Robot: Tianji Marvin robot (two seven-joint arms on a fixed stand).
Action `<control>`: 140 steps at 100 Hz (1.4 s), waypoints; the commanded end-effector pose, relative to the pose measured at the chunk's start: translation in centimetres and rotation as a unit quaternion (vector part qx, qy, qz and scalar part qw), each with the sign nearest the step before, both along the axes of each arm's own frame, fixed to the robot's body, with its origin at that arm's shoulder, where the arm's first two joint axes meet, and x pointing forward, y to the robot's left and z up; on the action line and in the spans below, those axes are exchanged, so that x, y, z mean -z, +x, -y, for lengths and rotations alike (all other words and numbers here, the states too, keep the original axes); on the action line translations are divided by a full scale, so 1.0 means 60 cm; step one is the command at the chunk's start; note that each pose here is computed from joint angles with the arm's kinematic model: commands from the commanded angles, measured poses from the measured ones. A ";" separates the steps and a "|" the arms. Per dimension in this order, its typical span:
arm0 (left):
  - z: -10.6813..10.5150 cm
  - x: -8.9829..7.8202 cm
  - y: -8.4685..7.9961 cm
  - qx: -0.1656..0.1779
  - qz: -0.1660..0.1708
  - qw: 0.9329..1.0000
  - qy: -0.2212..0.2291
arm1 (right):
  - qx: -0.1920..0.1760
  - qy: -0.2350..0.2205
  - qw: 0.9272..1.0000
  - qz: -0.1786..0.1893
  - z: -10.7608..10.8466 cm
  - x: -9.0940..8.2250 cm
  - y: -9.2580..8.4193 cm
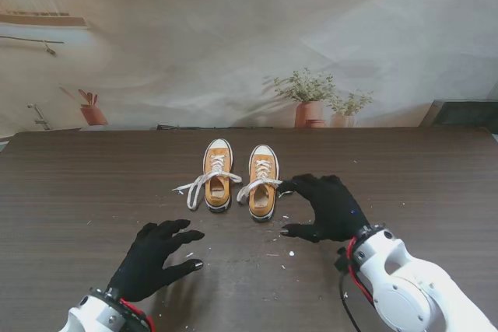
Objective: Tie the shoelaces into a bow on the shoes
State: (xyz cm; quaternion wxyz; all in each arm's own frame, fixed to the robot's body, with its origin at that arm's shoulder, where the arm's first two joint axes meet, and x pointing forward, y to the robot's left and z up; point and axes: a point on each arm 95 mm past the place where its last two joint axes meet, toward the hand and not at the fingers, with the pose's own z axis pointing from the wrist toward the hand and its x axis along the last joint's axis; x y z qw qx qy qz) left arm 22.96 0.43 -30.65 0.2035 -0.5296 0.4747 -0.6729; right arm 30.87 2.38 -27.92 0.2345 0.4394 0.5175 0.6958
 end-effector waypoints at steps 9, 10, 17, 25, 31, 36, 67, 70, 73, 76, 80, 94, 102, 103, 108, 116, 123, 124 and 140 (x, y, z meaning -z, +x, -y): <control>0.002 0.017 -0.001 0.007 -0.003 1.000 0.014 | 0.010 -0.005 0.999 -0.033 0.041 0.044 -0.048; 0.003 0.019 -0.001 0.008 -0.003 1.000 0.015 | 0.010 -0.003 0.999 -0.034 0.044 0.046 -0.051; 0.006 0.032 0.001 0.015 -0.006 1.000 0.014 | 0.020 0.006 0.999 -0.045 0.056 0.063 -0.069; 0.012 0.045 0.005 0.020 -0.018 1.000 0.002 | 0.026 0.007 0.998 -0.058 0.070 0.080 -0.087; 0.015 0.052 0.005 0.027 -0.031 0.999 -0.004 | 0.032 0.015 0.997 -0.065 0.076 0.091 -0.098; 0.018 0.056 0.004 0.030 -0.036 0.999 -0.007 | 0.038 0.023 0.997 -0.067 0.080 0.099 -0.105; 0.029 0.075 -0.008 0.038 -0.052 0.998 -0.013 | 0.039 0.038 0.994 -0.096 0.090 0.125 -0.128; 0.029 0.076 -0.008 0.040 -0.053 0.998 -0.011 | 0.039 0.036 0.993 -0.102 0.089 0.128 -0.129; 0.029 0.077 -0.007 0.040 -0.052 0.998 -0.008 | 0.039 0.037 0.993 -0.106 0.088 0.131 -0.129; 0.028 0.078 -0.006 0.040 -0.049 0.998 -0.006 | 0.038 0.037 0.993 -0.109 0.088 0.133 -0.129; 0.027 0.079 -0.005 0.040 -0.049 0.998 -0.005 | 0.037 0.034 0.992 -0.111 0.088 0.135 -0.129; 0.023 0.085 -0.006 0.033 -0.061 0.998 -0.011 | 0.041 0.025 0.993 -0.111 0.087 0.140 -0.127; 0.022 0.085 -0.005 0.027 -0.061 0.998 -0.019 | 0.044 0.021 0.993 -0.111 0.088 0.141 -0.127; 0.021 0.085 -0.005 0.027 -0.061 0.998 -0.019 | 0.044 0.020 0.993 -0.111 0.088 0.141 -0.127; 0.021 0.084 -0.004 0.026 -0.057 0.998 -0.018 | 0.046 0.017 0.993 -0.111 0.089 0.141 -0.127; 0.022 0.085 -0.004 0.026 -0.055 0.998 -0.020 | 0.050 0.014 0.993 -0.105 0.090 0.141 -0.130; 0.025 0.086 -0.005 0.030 -0.056 0.998 -0.019 | 0.051 0.013 0.993 -0.102 0.091 0.140 -0.131; 0.025 0.086 -0.005 0.031 -0.057 0.998 -0.019 | 0.052 0.013 0.993 -0.102 0.091 0.140 -0.132; 0.029 0.087 -0.007 0.034 -0.058 0.998 -0.019 | 0.057 0.009 0.994 -0.098 0.093 0.139 -0.134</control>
